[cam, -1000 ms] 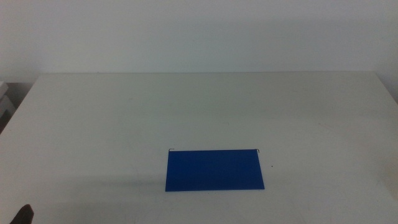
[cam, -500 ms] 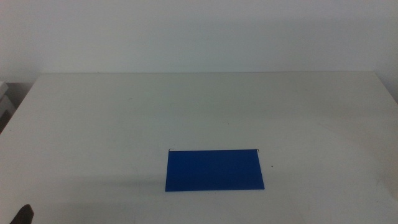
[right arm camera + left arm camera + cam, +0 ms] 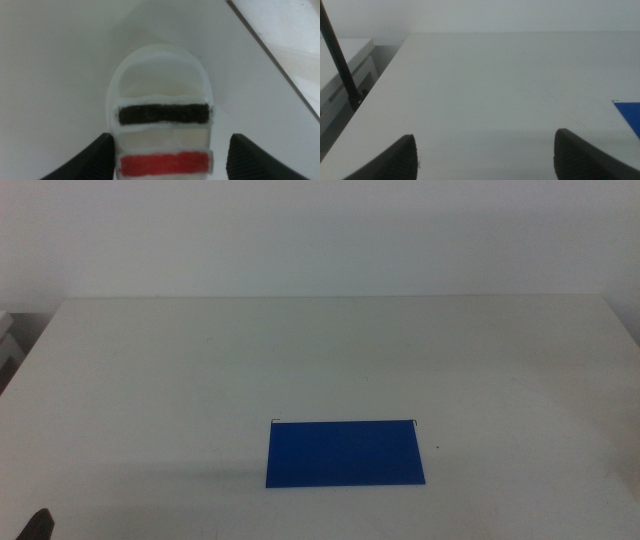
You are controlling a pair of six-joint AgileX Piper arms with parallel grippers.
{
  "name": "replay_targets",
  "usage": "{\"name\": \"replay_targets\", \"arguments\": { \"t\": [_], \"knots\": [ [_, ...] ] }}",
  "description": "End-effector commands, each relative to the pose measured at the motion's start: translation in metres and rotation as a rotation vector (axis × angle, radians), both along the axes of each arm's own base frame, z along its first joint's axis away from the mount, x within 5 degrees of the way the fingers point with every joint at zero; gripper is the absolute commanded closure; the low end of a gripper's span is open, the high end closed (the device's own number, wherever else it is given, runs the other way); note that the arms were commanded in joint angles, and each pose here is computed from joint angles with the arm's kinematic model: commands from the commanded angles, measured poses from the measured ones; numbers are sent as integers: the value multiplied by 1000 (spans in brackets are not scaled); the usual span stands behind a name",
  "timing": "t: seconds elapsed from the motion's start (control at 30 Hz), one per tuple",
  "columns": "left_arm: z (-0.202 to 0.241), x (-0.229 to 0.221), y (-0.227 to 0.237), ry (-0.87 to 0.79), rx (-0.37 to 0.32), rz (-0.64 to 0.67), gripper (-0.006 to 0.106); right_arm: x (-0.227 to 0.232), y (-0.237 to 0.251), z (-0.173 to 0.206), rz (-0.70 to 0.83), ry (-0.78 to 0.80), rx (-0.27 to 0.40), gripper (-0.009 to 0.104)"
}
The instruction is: Use one arm to grab the shoe from the table and place it on the mat.
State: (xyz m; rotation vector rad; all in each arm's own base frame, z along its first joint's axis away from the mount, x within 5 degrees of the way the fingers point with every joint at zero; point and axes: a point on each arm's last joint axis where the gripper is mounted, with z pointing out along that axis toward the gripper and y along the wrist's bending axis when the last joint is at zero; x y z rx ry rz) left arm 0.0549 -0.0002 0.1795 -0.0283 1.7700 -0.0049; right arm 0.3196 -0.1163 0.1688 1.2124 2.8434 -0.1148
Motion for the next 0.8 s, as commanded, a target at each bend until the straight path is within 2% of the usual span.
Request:
{"name": "replay_targets", "arguments": {
  "t": [0.0, 0.07, 0.17, 0.33, 0.53, 0.77],
  "knots": [
    [5, 1, 0, -83, -11, 4, 7, 2, -4, 18, 13, -57, -29, 39],
    [5, 1, 0, -83, -11, 4, 7, 3, -3, 16, 22, -60, -25, 42],
    [5, 1, 0, -83, -11, 4, 7, 4, -2, 16, 32, -61, -12, 55],
    [5, 1, 0, -83, -11, 4, 7, 3, 2, 22, 55, -65, -9, 97],
    [5, 1, 0, -83, -11, 4, 7, 0, 16, 45, 67, -124, -11, 99],
    [5, 1, 0, -83, -11, 4, 7, -2, 55, 70, 101, -159, 33, 99]
  ]
}}
